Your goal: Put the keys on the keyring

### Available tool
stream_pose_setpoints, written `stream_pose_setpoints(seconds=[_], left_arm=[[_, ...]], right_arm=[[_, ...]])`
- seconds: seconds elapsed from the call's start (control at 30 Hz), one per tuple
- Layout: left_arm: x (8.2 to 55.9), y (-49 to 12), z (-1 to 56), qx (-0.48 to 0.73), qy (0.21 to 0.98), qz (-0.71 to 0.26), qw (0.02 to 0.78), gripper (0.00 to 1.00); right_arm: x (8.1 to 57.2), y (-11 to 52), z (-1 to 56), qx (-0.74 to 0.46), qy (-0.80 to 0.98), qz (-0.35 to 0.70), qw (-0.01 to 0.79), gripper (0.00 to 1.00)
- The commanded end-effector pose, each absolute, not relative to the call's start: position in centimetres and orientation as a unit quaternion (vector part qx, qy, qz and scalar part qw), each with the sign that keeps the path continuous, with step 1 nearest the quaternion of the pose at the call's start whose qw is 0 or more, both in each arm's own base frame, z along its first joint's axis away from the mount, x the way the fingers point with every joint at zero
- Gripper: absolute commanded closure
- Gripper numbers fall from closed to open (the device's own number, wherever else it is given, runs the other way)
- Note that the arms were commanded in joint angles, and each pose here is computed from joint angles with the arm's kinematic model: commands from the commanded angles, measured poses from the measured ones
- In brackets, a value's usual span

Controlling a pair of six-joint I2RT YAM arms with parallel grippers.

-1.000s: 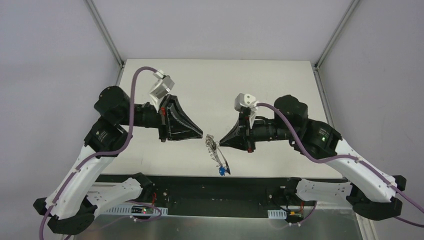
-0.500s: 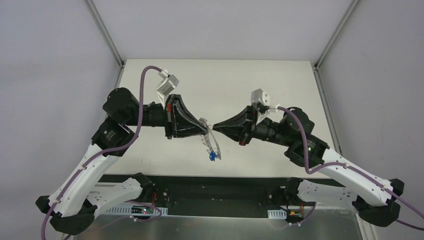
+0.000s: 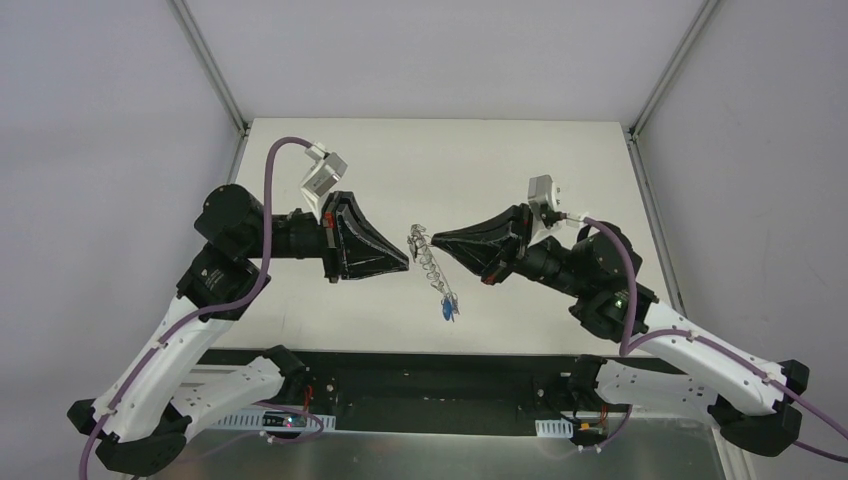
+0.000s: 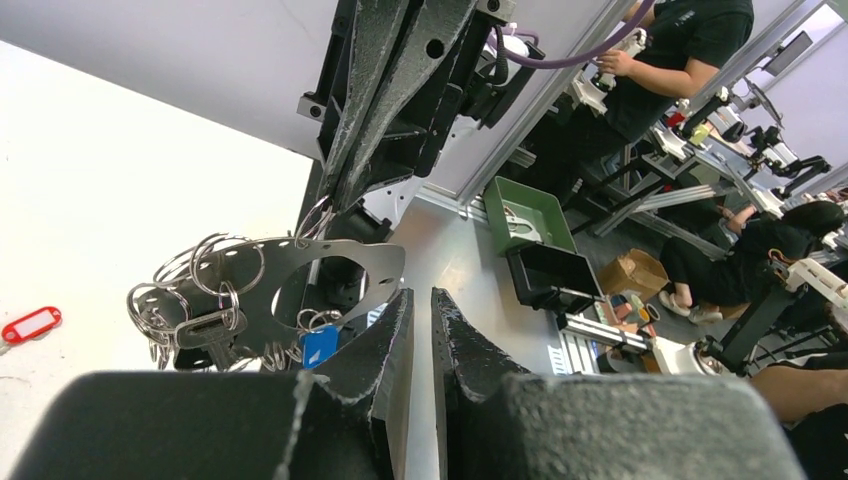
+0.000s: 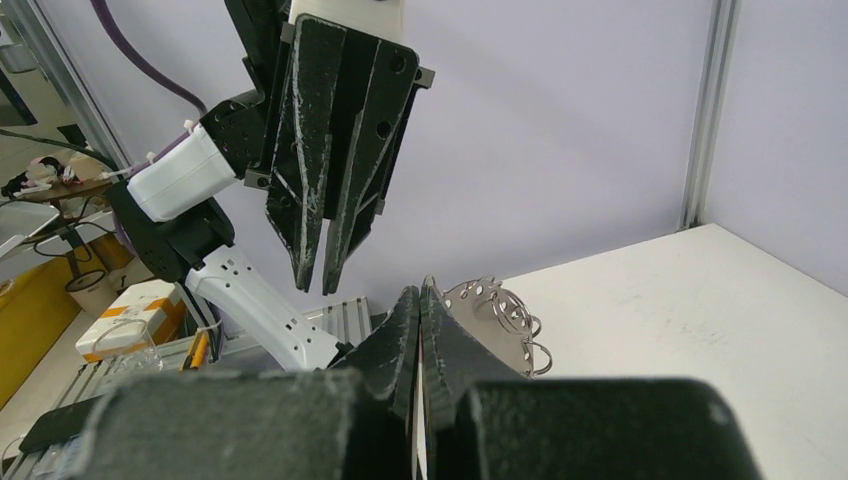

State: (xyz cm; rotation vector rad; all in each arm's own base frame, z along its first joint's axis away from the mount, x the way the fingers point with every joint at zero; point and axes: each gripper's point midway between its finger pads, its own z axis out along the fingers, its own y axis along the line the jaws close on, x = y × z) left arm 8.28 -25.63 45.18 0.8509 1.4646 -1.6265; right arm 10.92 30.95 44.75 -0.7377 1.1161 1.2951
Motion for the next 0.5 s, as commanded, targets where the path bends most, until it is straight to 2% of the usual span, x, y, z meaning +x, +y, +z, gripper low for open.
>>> stream_pose_setpoints(seconds=[0.0, 0.17, 0.47], left_arm=[[8.5, -25.6, 45.6, 0.333, 0.563, -0.639, 0.405, 0.89], [8.9, -25.8, 45.3, 0.331, 0.567, -0.634, 0.409, 0.83], [9.0, -25.4, 44.9, 0.337, 0.564, -0.62, 0.429, 0.63]], right_arm=[[9.9, 29.3, 48.9, -0.305, 0.439, 0.57, 0.624, 1.0], [9.3, 29.3, 48.4, -0.326, 0.454, 0.566, 0.606, 1.0], [8.6, 29.7, 47.5, -0.362, 0.497, 0.554, 0.562, 1.0]])
